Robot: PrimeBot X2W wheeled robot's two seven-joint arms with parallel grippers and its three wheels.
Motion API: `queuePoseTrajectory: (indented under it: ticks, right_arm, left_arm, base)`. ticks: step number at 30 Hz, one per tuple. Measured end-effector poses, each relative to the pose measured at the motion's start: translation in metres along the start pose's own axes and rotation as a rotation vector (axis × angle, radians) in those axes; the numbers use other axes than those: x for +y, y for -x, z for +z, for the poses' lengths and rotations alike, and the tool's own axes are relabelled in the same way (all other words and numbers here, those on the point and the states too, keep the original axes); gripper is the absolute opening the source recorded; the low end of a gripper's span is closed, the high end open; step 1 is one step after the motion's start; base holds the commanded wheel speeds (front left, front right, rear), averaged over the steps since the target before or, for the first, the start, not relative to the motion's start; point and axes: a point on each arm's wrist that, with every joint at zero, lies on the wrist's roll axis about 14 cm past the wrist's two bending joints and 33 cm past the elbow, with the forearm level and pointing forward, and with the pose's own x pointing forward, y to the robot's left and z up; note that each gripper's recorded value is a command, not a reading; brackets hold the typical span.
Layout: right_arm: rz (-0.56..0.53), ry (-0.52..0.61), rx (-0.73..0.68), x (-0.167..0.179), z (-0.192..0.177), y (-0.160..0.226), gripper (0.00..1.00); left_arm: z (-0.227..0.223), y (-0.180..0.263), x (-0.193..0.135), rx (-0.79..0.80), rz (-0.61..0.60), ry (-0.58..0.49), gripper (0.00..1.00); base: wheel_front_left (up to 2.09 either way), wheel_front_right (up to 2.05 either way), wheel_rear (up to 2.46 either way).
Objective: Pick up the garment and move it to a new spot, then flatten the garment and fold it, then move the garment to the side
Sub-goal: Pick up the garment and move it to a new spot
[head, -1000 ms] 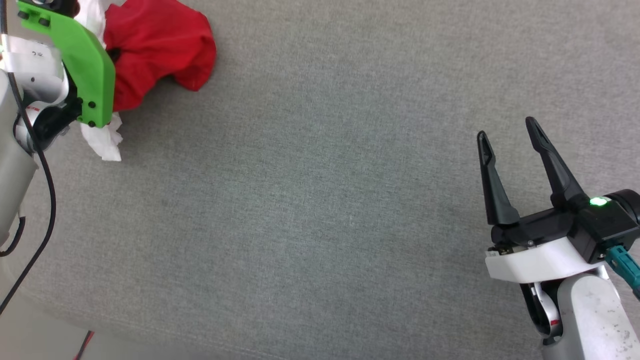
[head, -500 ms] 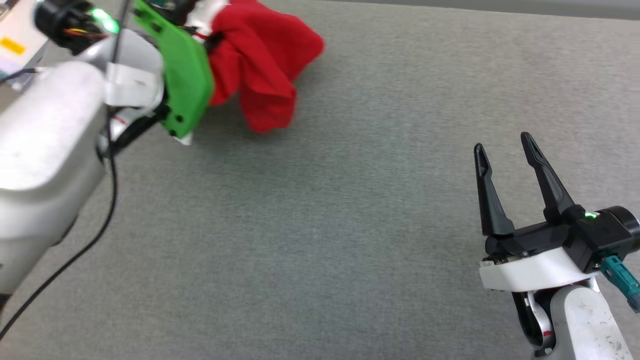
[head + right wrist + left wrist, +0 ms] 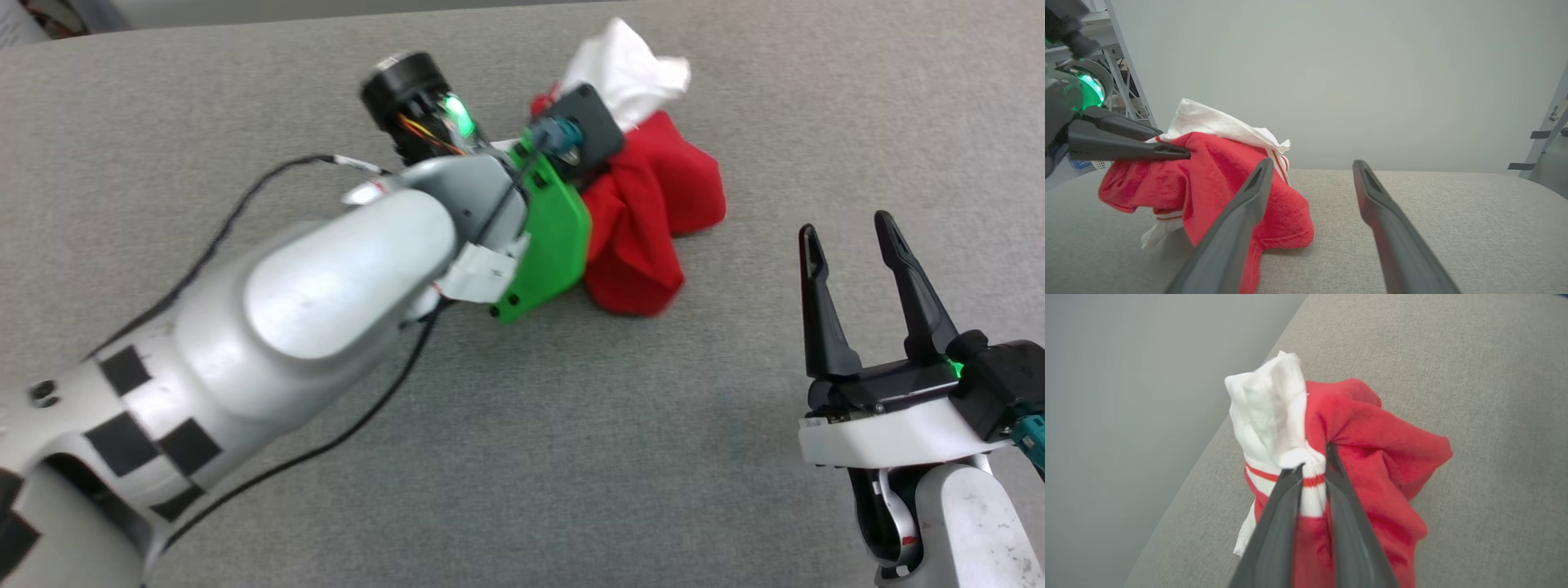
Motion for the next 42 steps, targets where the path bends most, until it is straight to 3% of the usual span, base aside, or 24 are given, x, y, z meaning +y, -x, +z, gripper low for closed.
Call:
queuePoseTrajectory:
  ticks: [8,14,20,21,22,23,32,38,42]
  right_arm:
    - [-0.082,0.035,0.019,-0.029,-0.004,0.007,1.00]
    - [-0.129,0.051,0.036,-0.047,-0.010,0.007,1.00]
    - [-0.135,0.054,0.045,-0.050,-0.015,0.005,1.00]
    - [-0.133,0.052,0.044,-0.049,-0.015,0.004,1.00]
    - [-0.131,0.051,0.044,-0.048,-0.015,0.004,1.00]
    - [-0.129,0.049,0.042,-0.047,-0.014,0.004,1.00]
    - [-0.126,0.045,0.020,-0.043,-0.001,0.013,1.00]
    - [-0.103,0.032,0.005,-0.033,0.006,0.019,1.00]
    - [-0.081,0.025,0.000,-0.025,0.010,0.021,1.00]
  left_arm:
    - [-0.002,-0.053,-0.069,-0.025,-0.171,0.025,0.00]
    - [-0.055,-0.063,-0.145,0.117,-0.303,0.033,0.00]
    - [-0.060,-0.061,-0.168,0.115,-0.342,0.063,0.00]
    - [-0.058,-0.060,-0.167,0.100,-0.336,0.066,0.14]
    - [-0.057,-0.060,-0.166,0.087,-0.331,0.067,0.76]
    - [-0.054,-0.059,-0.164,0.066,-0.322,0.066,1.00]
    - [0.010,-0.044,-0.127,-0.260,-0.187,0.112,1.00]
    - [0.044,-0.013,-0.072,-0.435,0.063,0.126,1.00]
    - [0.041,0.014,-0.034,-0.468,0.244,0.124,1.00]
  base:
    - [0.00,0.00,0.00]
    - [0.00,0.00,0.00]
    - [0.00,0.00,0.00]
    - [0.00,0.00,0.00]
    - [0.00,0.00,0.00]
    - [0.00,0.00,0.00]
    - [0.00,0.00,0.00]
    - [0.00,0.00,0.00]
    - [0.00,0.00,0.00]
